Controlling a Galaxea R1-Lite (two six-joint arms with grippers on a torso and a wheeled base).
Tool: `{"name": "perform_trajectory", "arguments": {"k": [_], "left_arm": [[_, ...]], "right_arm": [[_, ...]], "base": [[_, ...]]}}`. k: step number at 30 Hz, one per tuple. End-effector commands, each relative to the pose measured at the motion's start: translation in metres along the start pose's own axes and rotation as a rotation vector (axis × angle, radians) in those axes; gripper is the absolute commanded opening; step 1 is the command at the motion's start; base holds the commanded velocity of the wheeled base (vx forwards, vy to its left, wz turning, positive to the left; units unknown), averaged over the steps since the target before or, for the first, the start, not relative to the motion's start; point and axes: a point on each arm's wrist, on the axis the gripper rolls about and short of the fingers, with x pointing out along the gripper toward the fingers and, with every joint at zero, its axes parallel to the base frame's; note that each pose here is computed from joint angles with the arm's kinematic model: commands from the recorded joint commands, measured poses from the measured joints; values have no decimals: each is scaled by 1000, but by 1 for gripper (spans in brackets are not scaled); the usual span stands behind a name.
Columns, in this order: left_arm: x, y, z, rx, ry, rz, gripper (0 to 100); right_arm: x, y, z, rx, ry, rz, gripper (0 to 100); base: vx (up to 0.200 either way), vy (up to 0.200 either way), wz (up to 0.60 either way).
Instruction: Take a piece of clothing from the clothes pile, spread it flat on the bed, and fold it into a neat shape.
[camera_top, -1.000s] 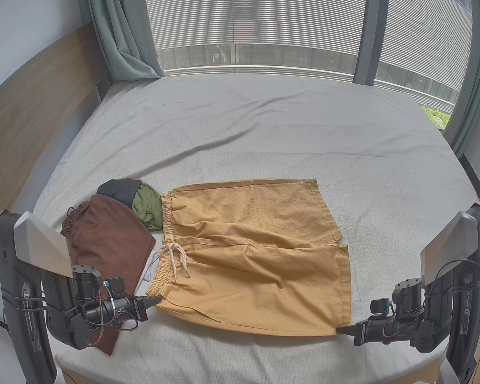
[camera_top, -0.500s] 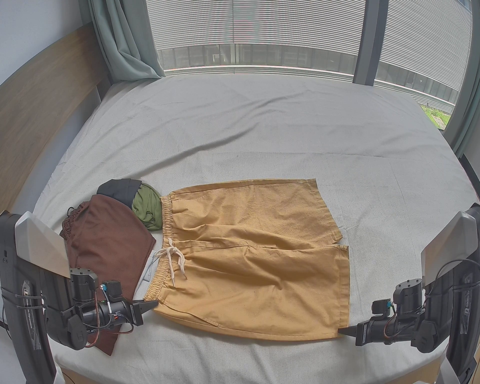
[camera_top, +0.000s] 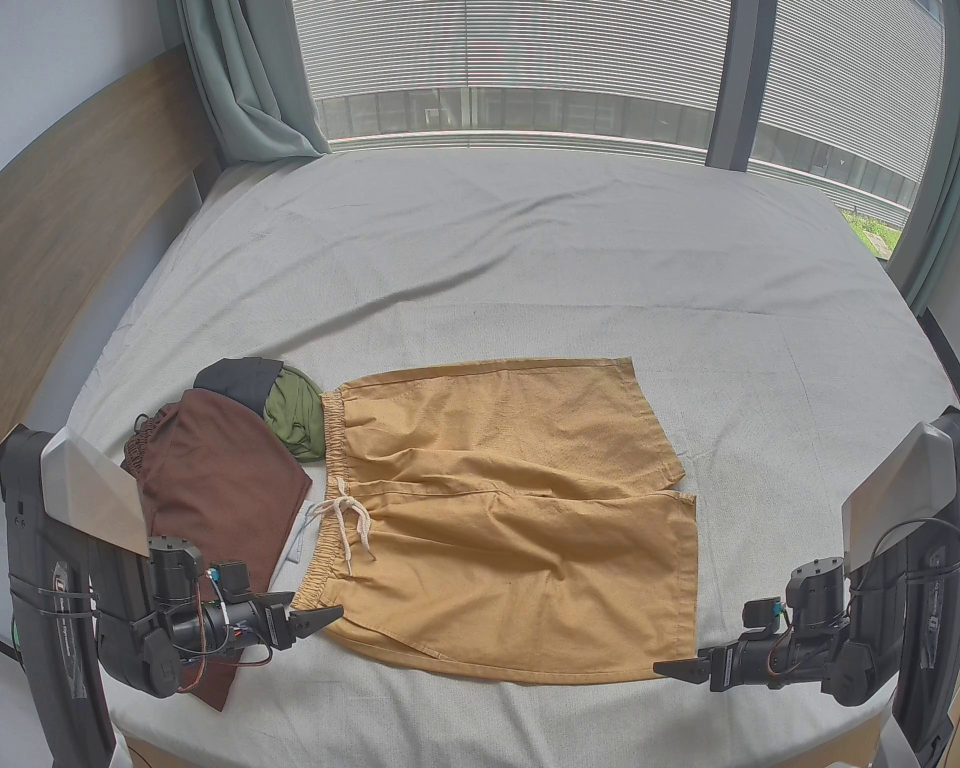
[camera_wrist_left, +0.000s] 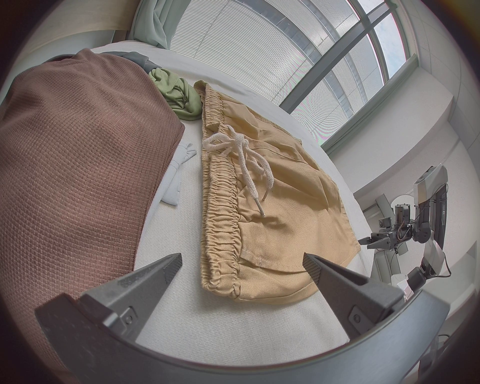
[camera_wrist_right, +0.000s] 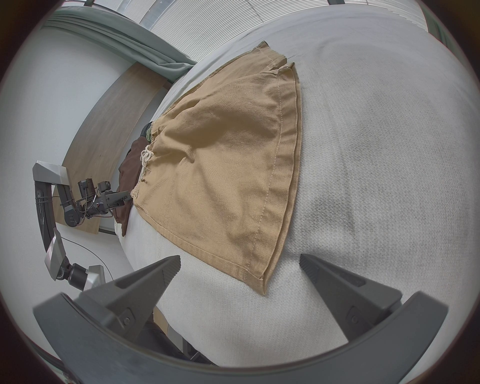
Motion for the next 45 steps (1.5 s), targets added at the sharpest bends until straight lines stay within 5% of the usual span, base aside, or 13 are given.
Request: {"name": "perform_trajectory", "arguments": {"k": [1,5,6,35,36,45], "left_arm": [[2,1,-2,-4,8,-1,100],[3,2,-2,-4,6,1,100],[3,2,-2,-4,6,1,0],[4,3,-1,-1,0,3,0],[4,3,-1,-1,0,3,0],[4,3,0,1,-3,3,0]], "right_arm": [[-1,0,-1,2,5,1,100],[-1,0,0,0,1,2,100],[-1,0,0,0,1,2,100],[4,3,1,-15,3,23,100],[4,3,1,-15,3,23,0],[5,2,1,-15,4,22,0]], "base": [[0,0,0],[0,0,0],[0,0,0],[0,0,0],[0,0,0],[0,0,0]]}}
